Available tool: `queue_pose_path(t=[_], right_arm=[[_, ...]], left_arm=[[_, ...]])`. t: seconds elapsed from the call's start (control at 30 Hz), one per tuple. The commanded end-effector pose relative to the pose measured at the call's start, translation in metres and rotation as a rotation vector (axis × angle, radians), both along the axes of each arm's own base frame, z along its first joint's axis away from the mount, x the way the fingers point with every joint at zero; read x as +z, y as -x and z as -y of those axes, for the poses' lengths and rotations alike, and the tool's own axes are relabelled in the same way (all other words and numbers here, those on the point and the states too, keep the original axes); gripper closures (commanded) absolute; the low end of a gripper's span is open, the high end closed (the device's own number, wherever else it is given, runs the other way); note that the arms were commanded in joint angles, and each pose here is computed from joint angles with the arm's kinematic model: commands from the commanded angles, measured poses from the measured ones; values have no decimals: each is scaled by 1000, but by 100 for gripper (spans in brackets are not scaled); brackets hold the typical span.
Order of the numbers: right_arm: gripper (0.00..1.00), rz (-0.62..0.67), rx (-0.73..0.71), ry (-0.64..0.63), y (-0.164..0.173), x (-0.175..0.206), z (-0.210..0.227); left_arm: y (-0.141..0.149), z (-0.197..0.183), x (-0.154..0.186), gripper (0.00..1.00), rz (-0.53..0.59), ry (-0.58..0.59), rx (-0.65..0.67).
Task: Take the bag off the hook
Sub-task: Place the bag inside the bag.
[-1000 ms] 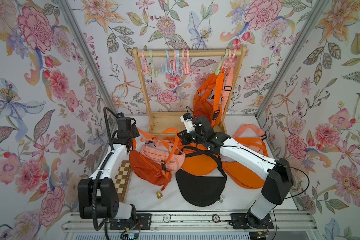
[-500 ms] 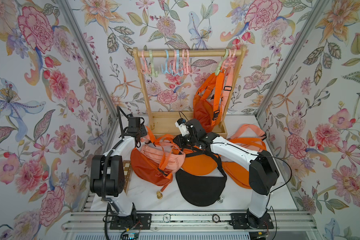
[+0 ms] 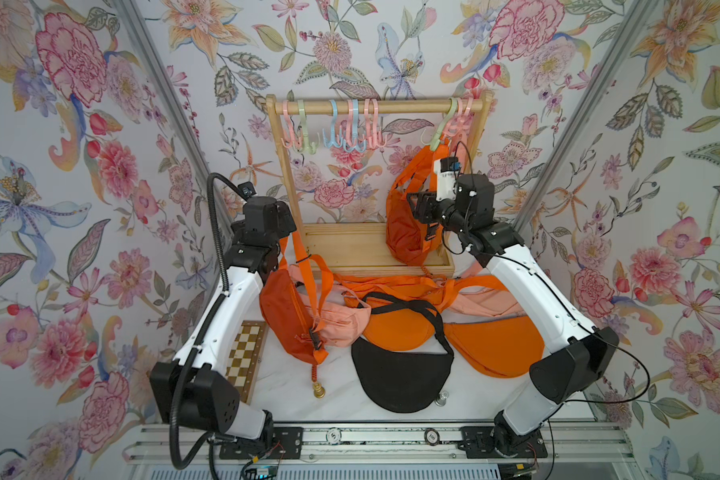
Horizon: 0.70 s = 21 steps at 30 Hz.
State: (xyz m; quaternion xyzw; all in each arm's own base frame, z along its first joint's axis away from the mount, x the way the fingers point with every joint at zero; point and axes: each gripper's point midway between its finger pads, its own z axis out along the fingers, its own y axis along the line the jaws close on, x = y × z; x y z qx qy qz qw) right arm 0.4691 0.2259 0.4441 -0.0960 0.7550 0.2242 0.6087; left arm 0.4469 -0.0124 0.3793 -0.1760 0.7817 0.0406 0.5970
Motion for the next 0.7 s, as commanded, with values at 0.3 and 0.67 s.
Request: queue_pose_path(t=[0.3,0.67], right_arm=[[54,-65,153,104,12,-43,-59],[1,-174,818,-66,154,-122,-199]], left_arm=[[9,20,-54,81,-109,-2,-52],[20,34,4,100,-23,21,-87]])
